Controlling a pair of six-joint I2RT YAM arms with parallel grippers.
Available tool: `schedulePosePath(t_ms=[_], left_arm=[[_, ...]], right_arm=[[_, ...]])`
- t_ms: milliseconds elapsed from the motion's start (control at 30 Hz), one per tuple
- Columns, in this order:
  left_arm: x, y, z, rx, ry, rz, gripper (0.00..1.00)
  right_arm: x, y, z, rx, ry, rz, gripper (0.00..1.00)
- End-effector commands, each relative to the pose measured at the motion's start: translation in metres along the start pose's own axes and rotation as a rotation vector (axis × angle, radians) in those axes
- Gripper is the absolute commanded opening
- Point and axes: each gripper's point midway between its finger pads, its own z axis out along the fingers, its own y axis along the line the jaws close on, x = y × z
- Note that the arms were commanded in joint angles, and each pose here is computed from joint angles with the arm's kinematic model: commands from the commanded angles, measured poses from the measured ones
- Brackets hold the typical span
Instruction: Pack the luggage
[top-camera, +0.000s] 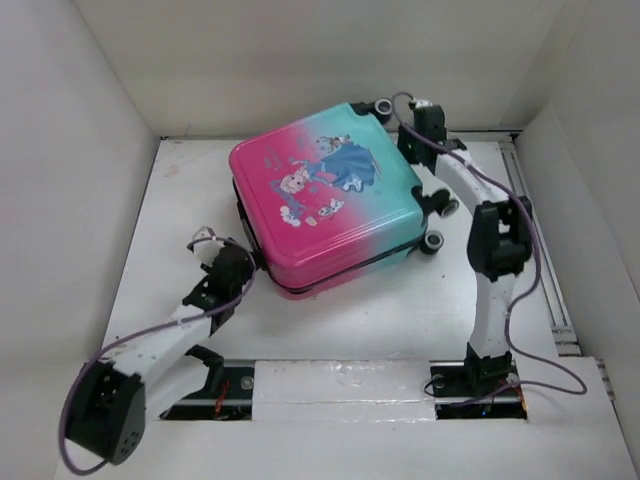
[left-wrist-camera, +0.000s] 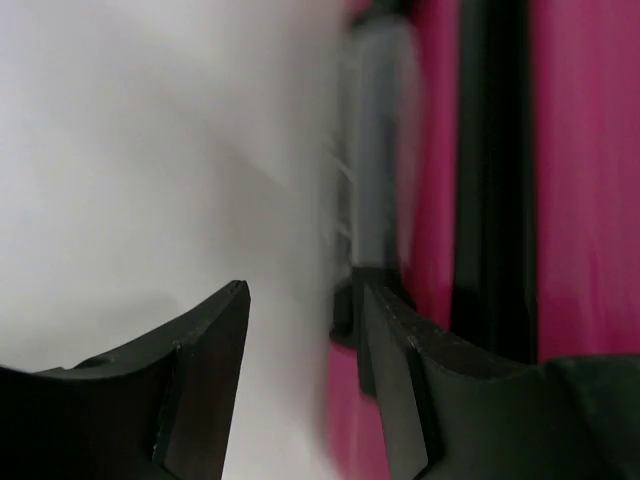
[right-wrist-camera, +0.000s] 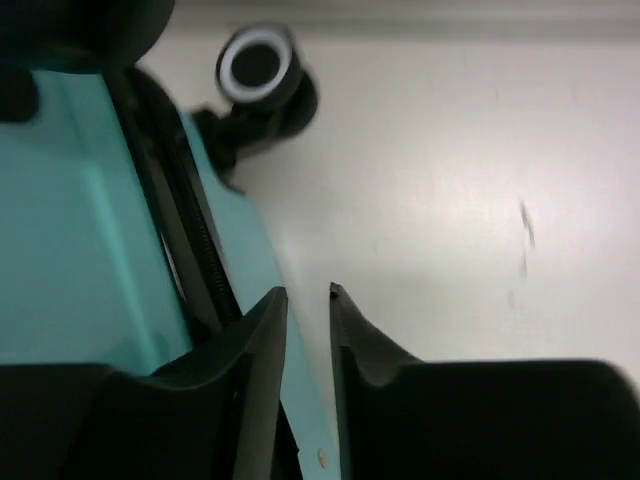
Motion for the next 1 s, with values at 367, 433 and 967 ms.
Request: schedulePosePath(t_ms=[367, 433, 967], left_arm=[[0.018, -0.057, -0.090, 0.372, 0.090, -0.029, 0.33], [0.008, -0.059, -0.090, 0.351, 0.060, 0.014, 0.26], [0.045, -0.052, -0.063, 0.318, 0.121, 0.093, 0.47]], right_arm=[[-0.096, 0.120, -0.238, -0.492, -0.406, -0.219, 0.63], [-0.006, 0.128, -0.227, -0.560, -0.299, -0.236, 0.36], [0.212, 0.169, -0.257, -0.739, -0.243, -0.278, 0.48]])
